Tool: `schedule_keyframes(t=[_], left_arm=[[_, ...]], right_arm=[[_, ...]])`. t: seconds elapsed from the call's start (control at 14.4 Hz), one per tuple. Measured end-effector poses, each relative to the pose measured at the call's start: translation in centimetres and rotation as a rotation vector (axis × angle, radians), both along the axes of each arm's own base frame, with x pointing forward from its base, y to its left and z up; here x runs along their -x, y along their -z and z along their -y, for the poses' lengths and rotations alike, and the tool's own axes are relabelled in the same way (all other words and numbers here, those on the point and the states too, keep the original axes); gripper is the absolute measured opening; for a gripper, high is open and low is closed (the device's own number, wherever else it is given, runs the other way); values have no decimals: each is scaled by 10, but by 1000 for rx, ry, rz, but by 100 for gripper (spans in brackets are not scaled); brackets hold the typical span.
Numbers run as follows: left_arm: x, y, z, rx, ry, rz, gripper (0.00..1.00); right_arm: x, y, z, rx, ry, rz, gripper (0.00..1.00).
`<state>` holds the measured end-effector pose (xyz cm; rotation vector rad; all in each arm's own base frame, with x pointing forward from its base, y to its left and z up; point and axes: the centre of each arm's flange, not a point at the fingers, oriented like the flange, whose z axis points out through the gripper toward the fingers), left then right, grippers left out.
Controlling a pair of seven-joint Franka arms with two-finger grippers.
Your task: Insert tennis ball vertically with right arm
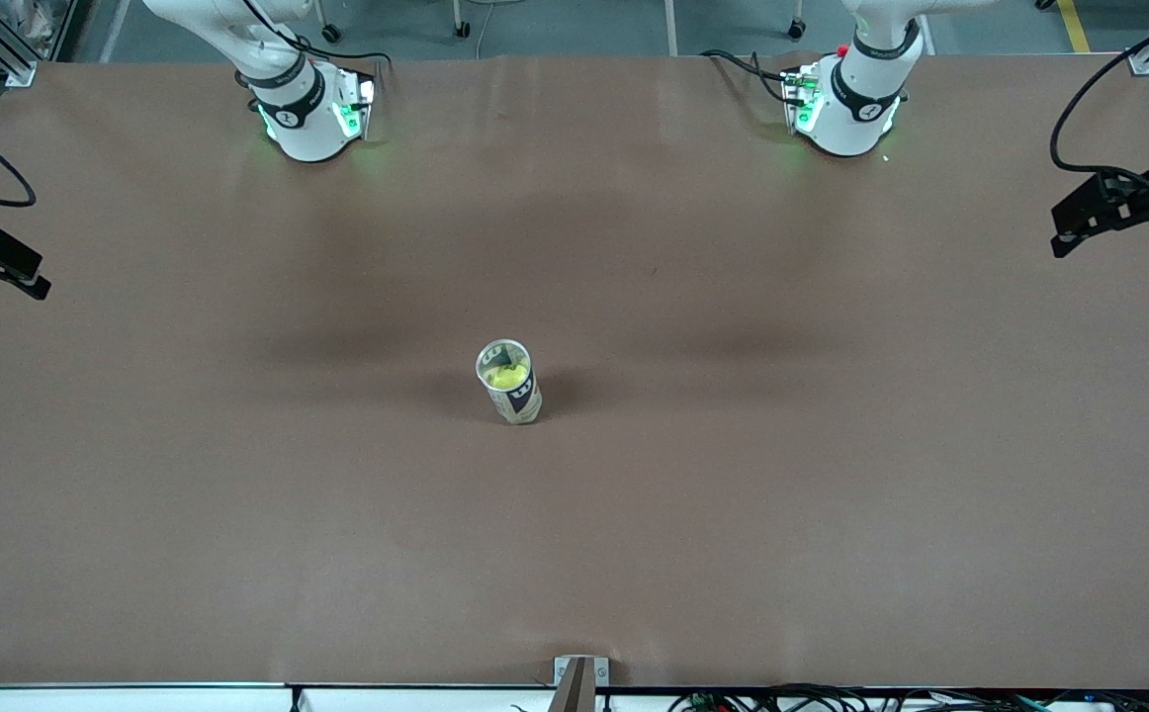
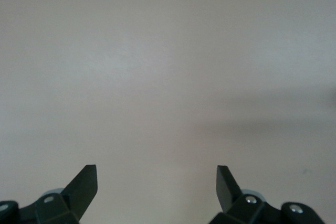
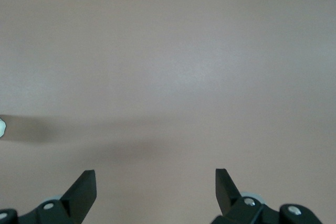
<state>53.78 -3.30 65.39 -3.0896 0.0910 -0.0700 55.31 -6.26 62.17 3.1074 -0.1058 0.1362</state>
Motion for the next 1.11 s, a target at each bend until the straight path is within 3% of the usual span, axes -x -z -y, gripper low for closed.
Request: schedule_keyframes(t=[1.11], left_arm=[[6,16,24,58,-7,-48,100]], right_arm=[[1,2,0,-1,1,-5,100]])
